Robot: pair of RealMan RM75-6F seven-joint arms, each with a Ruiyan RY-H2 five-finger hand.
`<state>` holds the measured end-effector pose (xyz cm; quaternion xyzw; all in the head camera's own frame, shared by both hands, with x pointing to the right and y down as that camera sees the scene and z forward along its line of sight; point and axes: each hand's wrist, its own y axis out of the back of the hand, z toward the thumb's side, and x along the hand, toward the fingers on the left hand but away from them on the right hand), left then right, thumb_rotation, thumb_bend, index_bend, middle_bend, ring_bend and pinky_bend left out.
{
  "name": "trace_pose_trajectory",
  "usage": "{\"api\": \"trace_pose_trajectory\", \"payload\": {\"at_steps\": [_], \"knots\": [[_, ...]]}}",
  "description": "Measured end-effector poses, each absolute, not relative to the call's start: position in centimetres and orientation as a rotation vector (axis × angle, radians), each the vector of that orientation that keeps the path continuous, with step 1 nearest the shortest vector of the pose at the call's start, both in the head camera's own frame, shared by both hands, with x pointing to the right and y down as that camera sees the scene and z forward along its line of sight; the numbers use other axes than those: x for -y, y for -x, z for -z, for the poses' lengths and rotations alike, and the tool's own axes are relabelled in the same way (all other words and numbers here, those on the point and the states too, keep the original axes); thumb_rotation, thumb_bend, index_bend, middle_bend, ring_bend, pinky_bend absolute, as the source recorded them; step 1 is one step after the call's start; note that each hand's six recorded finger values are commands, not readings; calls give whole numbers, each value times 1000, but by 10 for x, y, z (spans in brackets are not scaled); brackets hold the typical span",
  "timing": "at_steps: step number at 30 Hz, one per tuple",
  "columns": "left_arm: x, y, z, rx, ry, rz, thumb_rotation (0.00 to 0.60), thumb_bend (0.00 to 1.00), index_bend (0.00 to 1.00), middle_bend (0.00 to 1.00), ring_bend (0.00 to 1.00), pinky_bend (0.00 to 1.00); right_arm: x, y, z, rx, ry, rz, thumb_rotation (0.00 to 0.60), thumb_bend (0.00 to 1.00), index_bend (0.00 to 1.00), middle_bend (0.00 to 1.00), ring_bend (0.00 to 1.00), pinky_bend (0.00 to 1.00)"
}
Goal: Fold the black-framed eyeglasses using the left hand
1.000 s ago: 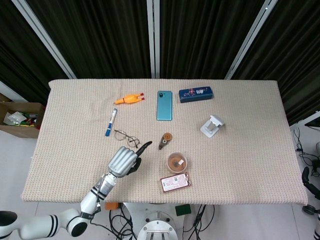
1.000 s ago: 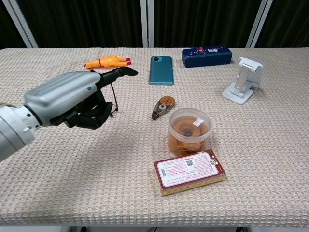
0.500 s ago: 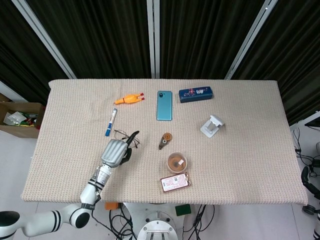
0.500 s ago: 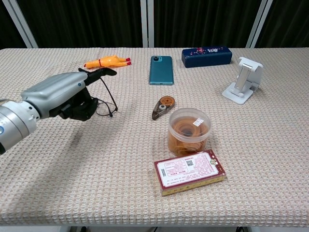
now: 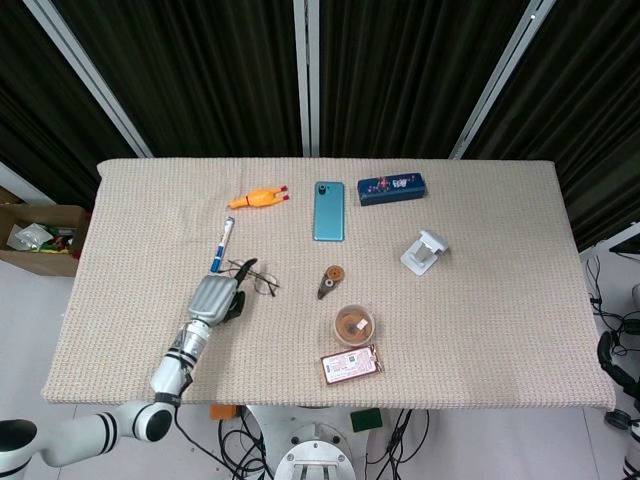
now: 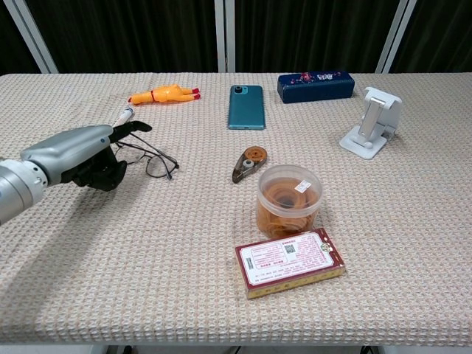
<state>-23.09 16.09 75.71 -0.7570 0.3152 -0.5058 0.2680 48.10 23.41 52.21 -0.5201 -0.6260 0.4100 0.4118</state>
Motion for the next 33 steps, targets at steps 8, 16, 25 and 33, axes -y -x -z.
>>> {"api": "trace_pose_trajectory", "payload": {"at_steps": [8,16,25,33], "knots": [[-158,232,-761,-842,2043,1383,600,647,65,959,928,957,-233,-480,-521,1570,1312,-1032,600,465,0,0,0,0],[-158,225,-768,-808,2054,1399,600,646,65,959,929,957,-235,-480,-522,1571,1311,-1037,600,466,0,0,0,0],[-154,221,-776,-789,2059,1425,600,646,66,960,929,958,-236,-483,-525,1571,1316,-1048,600,466,0,0,0,0],[-147,218,-759,-831,2037,1373,600,646,65,960,929,958,-236,-486,-523,1578,1303,-1050,600,466,0,0,0,0]]}}
